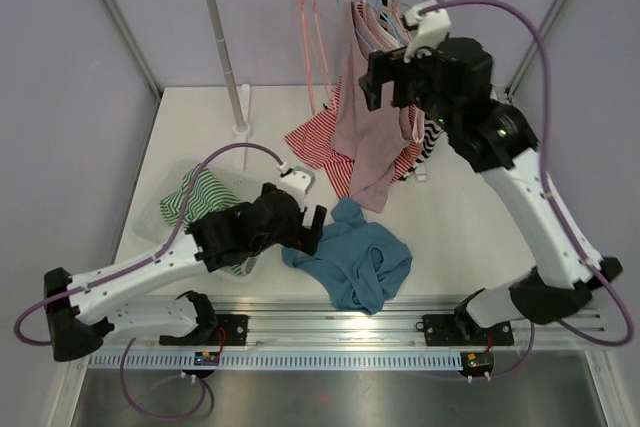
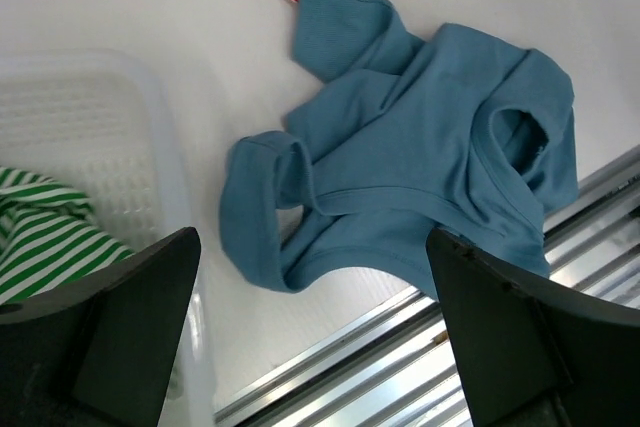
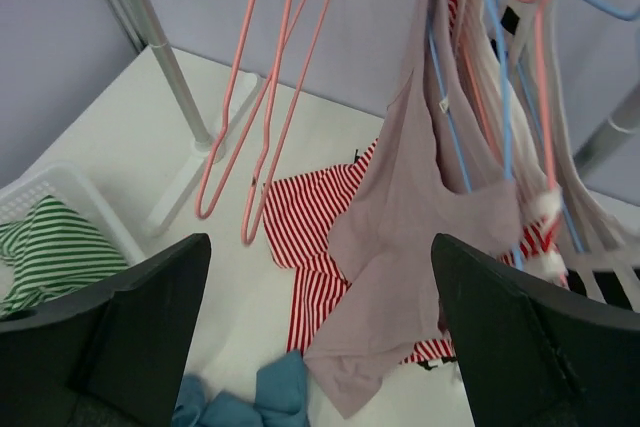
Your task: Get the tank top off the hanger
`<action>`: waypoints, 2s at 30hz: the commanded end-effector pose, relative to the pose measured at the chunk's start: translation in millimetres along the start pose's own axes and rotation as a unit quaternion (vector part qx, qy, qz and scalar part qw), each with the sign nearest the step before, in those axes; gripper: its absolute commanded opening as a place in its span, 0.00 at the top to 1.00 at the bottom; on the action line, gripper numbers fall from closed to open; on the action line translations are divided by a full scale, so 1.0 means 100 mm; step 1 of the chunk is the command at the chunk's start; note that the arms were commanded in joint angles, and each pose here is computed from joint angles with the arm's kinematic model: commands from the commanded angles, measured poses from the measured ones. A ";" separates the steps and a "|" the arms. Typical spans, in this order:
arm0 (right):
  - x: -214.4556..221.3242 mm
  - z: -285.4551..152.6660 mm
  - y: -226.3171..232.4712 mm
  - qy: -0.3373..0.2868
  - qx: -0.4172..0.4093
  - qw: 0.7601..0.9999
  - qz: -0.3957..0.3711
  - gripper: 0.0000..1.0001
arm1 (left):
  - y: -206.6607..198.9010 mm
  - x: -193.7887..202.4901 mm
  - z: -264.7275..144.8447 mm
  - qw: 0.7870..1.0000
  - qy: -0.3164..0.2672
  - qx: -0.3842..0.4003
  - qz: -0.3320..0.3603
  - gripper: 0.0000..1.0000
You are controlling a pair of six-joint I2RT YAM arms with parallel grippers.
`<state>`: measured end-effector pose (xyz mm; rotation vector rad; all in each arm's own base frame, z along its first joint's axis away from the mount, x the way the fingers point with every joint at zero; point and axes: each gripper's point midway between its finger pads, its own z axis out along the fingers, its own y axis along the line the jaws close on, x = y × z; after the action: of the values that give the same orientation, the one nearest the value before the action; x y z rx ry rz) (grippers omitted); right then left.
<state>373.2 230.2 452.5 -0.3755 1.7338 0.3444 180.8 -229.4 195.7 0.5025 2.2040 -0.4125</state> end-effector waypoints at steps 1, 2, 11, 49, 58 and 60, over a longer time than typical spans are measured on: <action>-0.06 -0.56 0.03 -0.026 -0.024 0.999 0.024 0.00 | -0.47 -0.19 0.18 0.997 -0.014 0.070 0.000 0.01; 0.03 -0.75 0.01 -0.029 -0.028 0.999 0.030 0.00 | -0.56 -0.14 0.25 0.997 -0.005 0.076 0.008 0.01; 0.68 -1.68 0.37 -0.022 -0.171 0.982 0.082 0.01 | -1.18 0.33 1.02 0.989 0.070 0.107 0.068 0.01; 0.75 -2.32 0.28 -0.073 -0.182 0.976 0.098 0.01 | 0.37 -0.92 -0.62 0.971 -0.148 -0.184 -0.048 1.00; 0.67 -2.24 0.36 -0.077 -0.198 0.972 0.098 0.00 | 1.41 -0.86 -1.04 0.943 -0.146 -0.263 -0.145 1.00; 0.63 -2.22 0.38 -0.081 -0.206 0.970 0.097 0.00 | 1.52 -0.70 -0.90 0.944 -0.118 -0.272 -0.147 1.00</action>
<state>148.3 157.4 411.3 -0.4471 1.6063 0.8171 234.0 -79.3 308.3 -0.1860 1.9814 -0.0132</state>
